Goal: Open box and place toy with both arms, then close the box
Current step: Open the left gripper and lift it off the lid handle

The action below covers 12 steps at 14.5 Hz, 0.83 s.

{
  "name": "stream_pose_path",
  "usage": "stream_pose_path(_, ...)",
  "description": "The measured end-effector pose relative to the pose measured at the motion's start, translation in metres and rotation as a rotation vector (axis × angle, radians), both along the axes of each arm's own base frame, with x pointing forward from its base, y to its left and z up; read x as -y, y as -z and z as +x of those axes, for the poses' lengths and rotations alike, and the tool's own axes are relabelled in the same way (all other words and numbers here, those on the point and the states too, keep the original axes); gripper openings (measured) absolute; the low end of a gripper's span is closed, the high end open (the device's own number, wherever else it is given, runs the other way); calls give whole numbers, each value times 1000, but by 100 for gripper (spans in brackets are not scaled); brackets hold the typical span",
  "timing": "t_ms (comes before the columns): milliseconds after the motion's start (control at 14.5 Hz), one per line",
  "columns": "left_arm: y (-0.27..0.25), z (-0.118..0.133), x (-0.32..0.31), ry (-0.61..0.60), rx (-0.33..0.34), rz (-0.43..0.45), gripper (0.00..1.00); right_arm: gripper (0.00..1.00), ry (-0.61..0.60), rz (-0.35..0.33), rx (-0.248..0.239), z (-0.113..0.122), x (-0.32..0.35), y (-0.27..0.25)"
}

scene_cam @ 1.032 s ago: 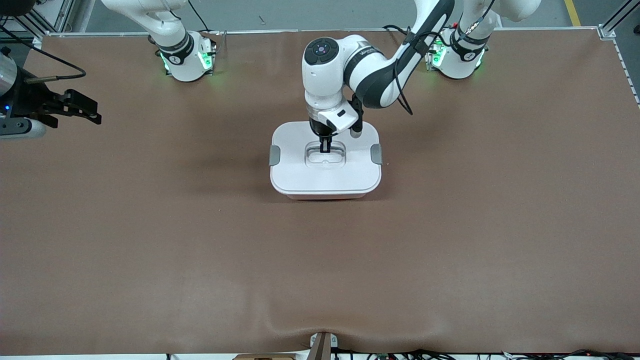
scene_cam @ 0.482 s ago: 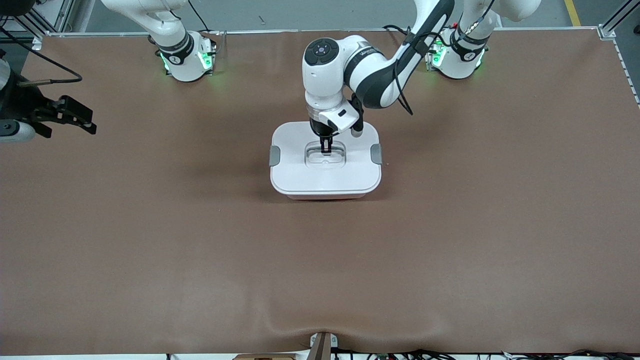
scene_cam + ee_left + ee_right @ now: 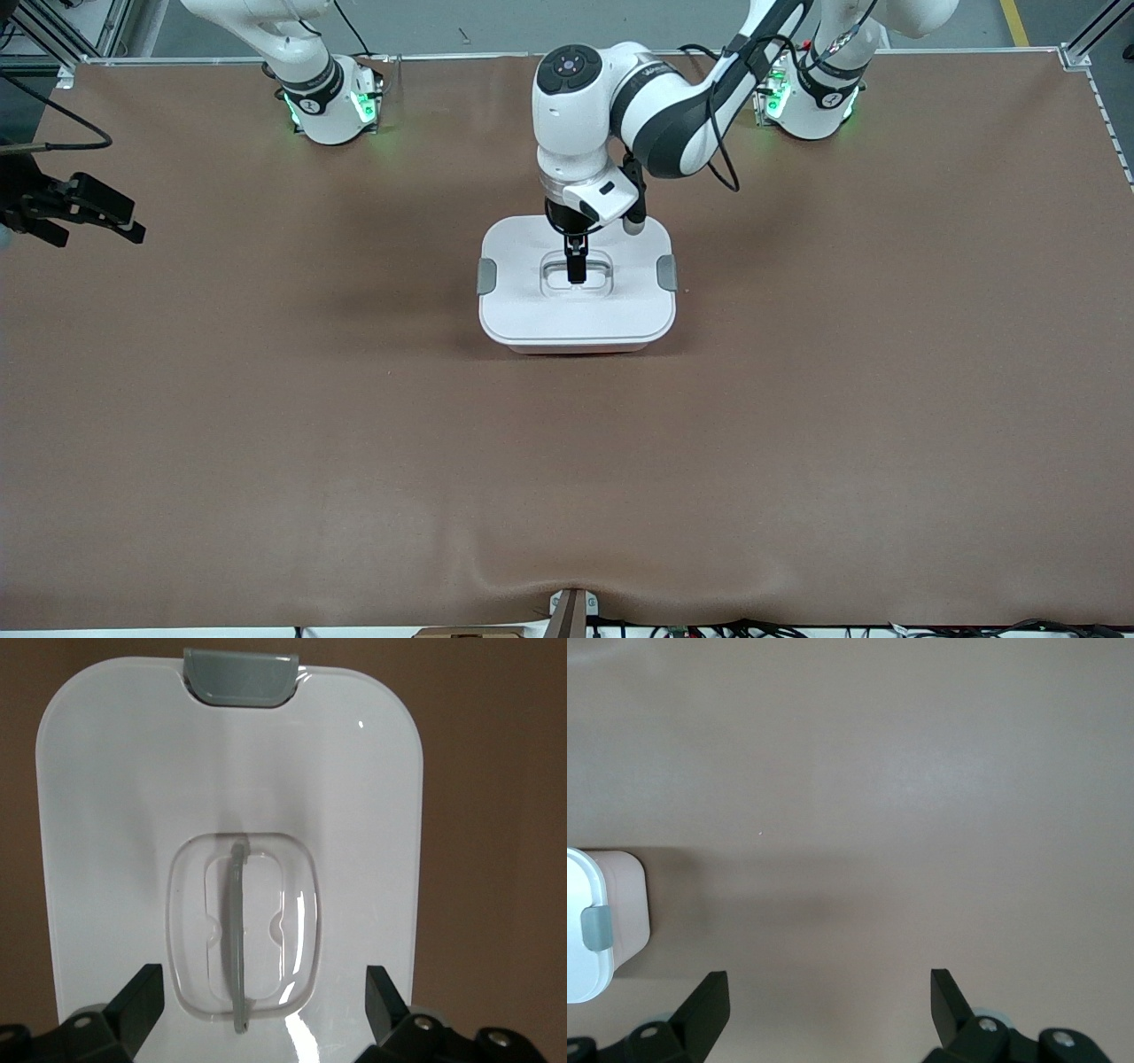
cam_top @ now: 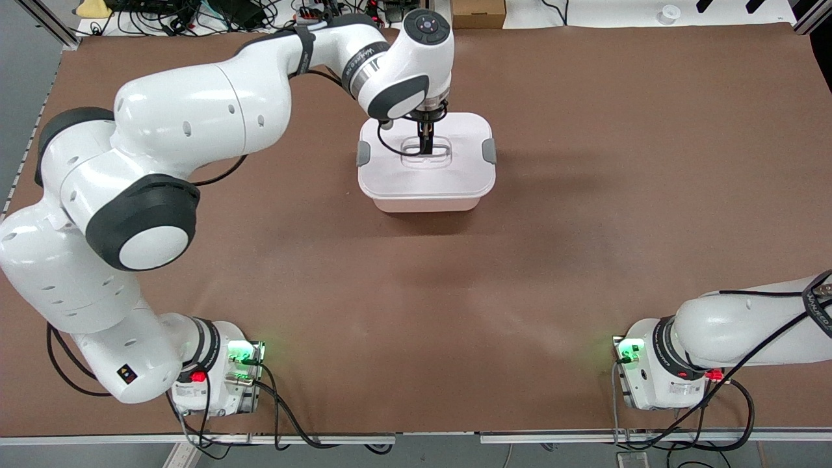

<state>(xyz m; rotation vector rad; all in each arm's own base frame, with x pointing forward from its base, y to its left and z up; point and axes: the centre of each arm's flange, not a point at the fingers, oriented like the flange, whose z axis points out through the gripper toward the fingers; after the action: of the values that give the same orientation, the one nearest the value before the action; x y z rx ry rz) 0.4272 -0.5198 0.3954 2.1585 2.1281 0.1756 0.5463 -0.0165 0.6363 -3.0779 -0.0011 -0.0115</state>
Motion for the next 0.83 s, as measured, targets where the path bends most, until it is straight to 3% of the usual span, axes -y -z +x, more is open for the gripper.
stream_pose_path(826,-53,96,-111,154,10,63,100,100,-27,-4,-25,-2,-11,2)
